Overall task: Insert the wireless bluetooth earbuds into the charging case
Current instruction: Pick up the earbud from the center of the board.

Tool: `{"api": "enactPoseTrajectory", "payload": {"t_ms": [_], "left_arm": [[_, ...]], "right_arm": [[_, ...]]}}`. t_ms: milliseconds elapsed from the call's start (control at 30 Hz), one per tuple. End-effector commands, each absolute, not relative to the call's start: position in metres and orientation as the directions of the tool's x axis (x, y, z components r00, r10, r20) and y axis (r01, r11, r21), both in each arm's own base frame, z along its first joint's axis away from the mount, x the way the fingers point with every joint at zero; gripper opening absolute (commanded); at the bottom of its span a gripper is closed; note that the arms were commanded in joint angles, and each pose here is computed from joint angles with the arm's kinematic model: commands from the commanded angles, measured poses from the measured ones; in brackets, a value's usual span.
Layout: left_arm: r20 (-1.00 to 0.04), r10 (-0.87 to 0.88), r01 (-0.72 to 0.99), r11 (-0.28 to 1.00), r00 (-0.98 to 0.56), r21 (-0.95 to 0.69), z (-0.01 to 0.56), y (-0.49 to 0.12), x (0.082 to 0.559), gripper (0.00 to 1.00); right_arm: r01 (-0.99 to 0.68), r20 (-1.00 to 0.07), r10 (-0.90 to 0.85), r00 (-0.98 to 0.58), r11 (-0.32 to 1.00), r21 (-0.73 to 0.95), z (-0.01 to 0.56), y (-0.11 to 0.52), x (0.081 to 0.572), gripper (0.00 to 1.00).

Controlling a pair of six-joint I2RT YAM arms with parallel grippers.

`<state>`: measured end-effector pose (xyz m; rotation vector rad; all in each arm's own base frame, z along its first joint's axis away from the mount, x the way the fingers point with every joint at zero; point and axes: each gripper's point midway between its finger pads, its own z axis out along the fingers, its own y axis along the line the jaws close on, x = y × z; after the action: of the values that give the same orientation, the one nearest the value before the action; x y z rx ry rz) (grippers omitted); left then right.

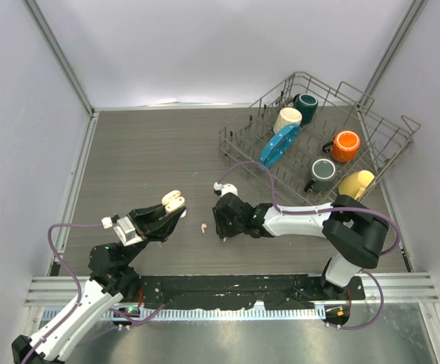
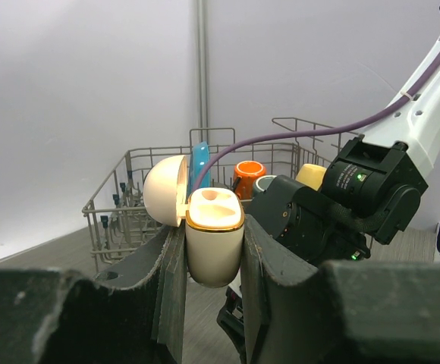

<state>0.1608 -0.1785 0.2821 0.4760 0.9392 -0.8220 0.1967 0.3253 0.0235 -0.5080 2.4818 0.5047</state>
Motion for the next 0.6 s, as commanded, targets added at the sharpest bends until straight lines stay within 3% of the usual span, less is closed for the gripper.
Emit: {"api": "enactPoseTrajectory", "payload": {"t_ms": [0,567], "left_arm": [[-0.845,-0.416,0.785,0.619,0.336,0.007,0.2762,-0.1768,0.1616,0.00],[-0.841,-0.420,0.776,0.631,0.340,-0.001,0.2774,-0.1736,0.1625,0.00]], "right_arm": [[-0.427,-0.605,-0.204,-0.769,0.869,0.249,0.0376,0.3285,0.1991,0.44],[-0.349,-0.603,-0.161,-0.781,0.914,0.207,0.0369,0.3329,0.1948,0.41]]}}
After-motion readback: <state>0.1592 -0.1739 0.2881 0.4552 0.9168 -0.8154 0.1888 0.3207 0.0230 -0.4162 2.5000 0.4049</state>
